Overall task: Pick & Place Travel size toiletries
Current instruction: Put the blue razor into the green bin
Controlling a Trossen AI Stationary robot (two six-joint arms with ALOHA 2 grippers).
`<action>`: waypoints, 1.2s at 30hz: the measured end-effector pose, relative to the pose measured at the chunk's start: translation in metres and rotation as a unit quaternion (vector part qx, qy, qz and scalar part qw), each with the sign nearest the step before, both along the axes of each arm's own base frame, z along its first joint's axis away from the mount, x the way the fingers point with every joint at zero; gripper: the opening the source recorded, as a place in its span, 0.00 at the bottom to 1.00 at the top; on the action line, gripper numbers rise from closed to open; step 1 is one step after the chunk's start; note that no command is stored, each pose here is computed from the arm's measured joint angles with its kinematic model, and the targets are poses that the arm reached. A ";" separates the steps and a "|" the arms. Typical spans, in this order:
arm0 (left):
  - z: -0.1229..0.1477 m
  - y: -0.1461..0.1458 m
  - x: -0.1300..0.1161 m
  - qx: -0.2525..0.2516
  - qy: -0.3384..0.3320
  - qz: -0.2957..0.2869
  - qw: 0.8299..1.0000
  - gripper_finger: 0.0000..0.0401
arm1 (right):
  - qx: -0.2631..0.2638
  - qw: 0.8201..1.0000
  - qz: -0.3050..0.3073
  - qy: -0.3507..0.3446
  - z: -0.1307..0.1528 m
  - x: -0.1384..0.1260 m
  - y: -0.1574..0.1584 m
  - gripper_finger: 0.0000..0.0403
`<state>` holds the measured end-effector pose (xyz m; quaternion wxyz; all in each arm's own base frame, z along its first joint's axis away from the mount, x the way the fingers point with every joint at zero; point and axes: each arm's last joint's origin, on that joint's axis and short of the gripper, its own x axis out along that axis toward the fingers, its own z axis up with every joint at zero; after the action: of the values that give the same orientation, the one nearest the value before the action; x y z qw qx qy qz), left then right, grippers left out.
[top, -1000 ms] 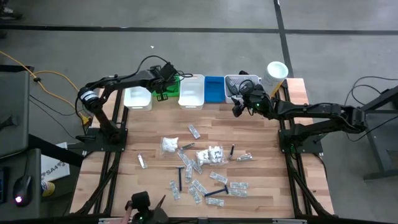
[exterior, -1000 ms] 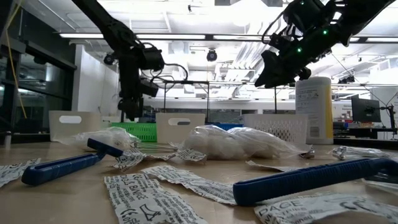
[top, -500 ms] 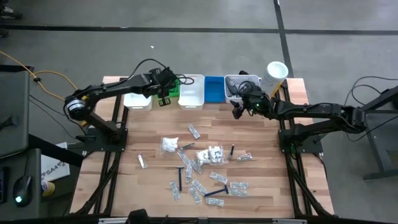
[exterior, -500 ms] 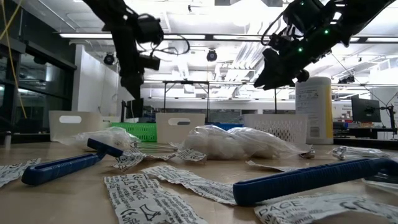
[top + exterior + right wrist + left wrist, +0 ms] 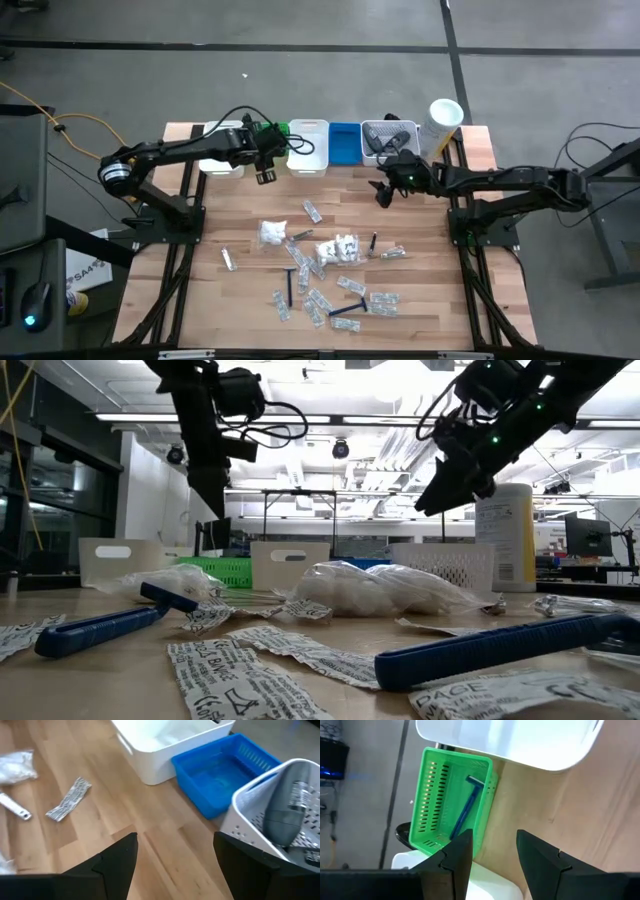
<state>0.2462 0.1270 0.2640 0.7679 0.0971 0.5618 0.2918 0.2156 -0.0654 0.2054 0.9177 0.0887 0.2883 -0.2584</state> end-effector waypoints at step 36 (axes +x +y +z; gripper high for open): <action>-0.017 -0.094 -0.050 -0.137 -0.171 -0.113 0.969 0.37 | 0.096 0.974 0.201 0.025 0.002 -0.016 0.115 0.63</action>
<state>0.1961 0.0334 0.2474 0.8866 0.0021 0.4422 0.1360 0.2000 0.0496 0.2076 0.9306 0.1101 0.3467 -0.0414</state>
